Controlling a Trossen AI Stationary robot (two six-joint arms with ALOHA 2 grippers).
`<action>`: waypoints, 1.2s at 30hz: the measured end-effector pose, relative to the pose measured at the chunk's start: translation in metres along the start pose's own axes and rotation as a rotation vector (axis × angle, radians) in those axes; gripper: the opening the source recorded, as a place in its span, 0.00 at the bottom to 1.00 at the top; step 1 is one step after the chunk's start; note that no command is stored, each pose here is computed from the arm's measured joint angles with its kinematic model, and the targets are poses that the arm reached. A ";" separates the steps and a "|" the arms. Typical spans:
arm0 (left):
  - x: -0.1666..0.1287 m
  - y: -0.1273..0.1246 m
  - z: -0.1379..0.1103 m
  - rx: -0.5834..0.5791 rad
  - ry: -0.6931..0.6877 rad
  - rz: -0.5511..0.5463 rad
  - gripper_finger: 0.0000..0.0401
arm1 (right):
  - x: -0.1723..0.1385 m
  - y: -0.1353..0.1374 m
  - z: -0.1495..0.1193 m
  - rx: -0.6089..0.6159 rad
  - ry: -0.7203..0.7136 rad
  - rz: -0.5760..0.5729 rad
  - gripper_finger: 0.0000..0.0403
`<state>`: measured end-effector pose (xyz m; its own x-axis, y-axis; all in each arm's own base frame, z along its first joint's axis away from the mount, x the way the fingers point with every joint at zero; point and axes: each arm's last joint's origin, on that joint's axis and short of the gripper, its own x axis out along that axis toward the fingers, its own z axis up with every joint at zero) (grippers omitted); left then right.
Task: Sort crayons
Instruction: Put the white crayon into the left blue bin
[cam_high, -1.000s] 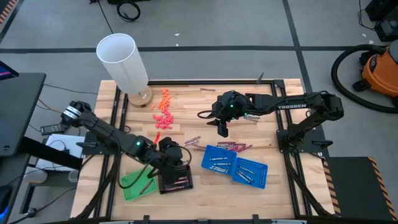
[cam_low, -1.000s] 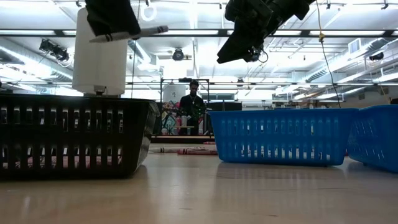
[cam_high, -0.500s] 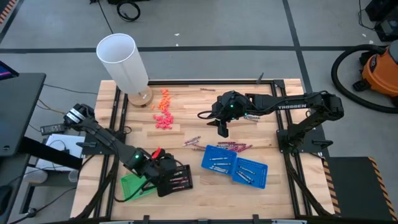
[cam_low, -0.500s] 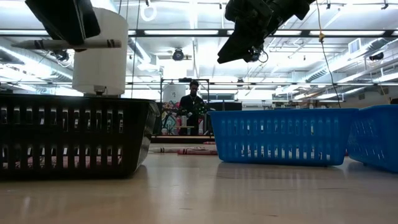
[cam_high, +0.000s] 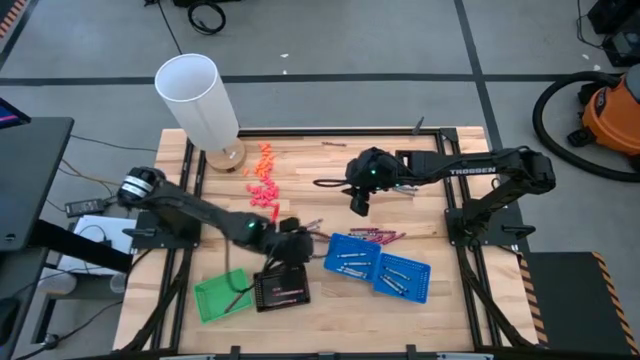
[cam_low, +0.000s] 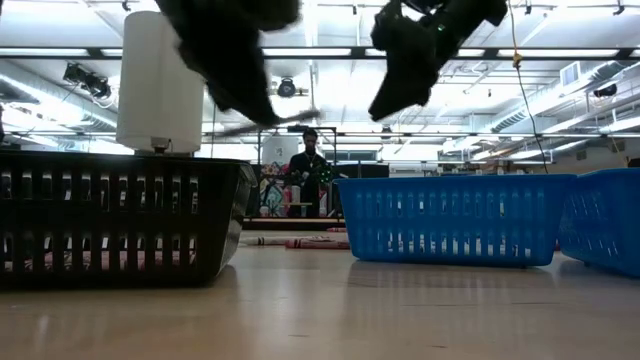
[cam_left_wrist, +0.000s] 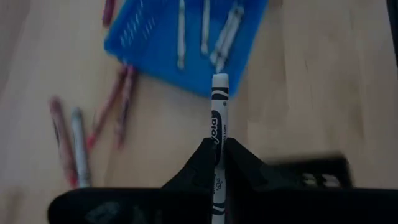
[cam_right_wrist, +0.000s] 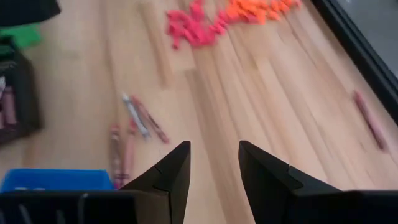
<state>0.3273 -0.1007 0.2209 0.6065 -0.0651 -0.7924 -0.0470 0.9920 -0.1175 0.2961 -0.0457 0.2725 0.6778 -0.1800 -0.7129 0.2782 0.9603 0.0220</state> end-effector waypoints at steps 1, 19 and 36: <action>0.006 0.004 0.004 0.008 -0.016 -0.009 0.05 | -0.002 -0.002 -0.003 0.012 0.032 -0.022 0.36; 0.079 0.045 0.066 0.268 -0.065 -0.105 0.05 | -0.031 -0.037 -0.036 0.191 0.371 -0.079 0.36; 0.092 0.054 0.077 0.319 -0.170 -0.108 0.16 | -0.062 -0.034 -0.039 0.267 0.326 -0.124 0.36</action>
<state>0.4419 -0.0447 0.1873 0.7186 -0.1790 -0.6720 0.2576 0.9661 0.0182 0.2180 -0.0584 0.2887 0.3894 -0.1727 -0.9047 0.5394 0.8390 0.0721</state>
